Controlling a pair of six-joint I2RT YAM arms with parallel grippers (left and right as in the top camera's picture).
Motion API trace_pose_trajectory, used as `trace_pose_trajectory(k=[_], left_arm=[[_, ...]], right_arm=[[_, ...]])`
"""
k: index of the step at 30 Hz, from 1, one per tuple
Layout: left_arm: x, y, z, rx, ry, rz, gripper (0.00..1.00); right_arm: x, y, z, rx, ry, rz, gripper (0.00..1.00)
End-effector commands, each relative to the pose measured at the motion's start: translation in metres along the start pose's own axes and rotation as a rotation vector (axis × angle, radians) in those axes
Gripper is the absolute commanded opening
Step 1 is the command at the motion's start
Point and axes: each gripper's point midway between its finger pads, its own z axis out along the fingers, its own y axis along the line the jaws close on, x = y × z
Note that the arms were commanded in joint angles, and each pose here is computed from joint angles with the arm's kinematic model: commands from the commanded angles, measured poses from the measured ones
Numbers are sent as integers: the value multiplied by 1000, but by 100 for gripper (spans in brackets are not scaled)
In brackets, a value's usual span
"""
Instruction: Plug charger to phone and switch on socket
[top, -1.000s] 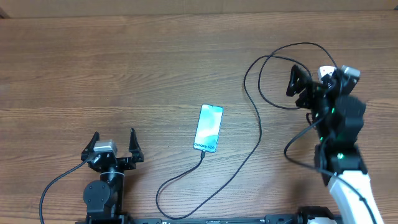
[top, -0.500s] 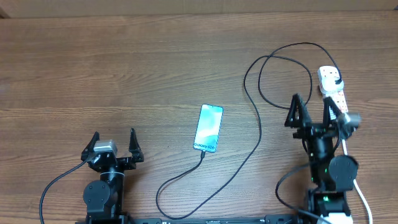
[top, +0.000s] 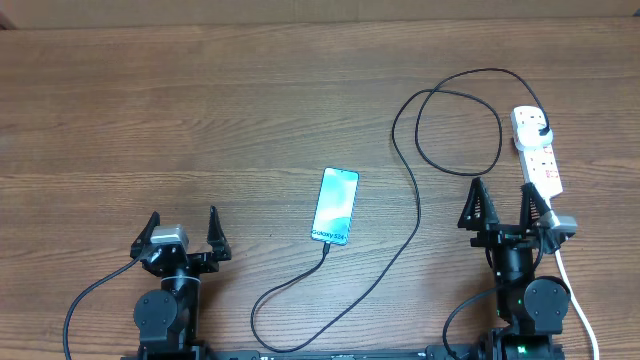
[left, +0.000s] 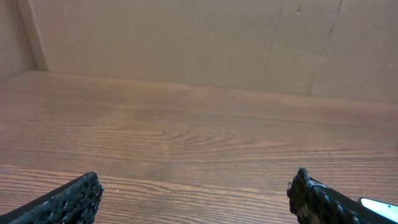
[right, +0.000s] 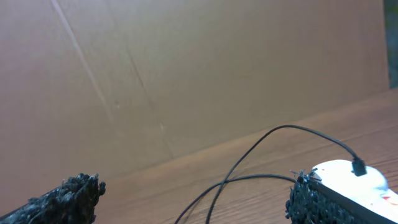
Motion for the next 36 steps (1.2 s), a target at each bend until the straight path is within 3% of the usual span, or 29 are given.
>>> trace_pose_trajectory(k=[1,12,36], left_arm=[[-1,3,0,-18,-10,26,99],[-1,3,0,-18,-10,26,100],[-1,4,0,-18,-10,26,100]], right_arm=[[3,-3,-5,14,0,-46,100],[36,-14,-19,39,138,-178,100],[38,-9,-19,7,147,-261,100]])
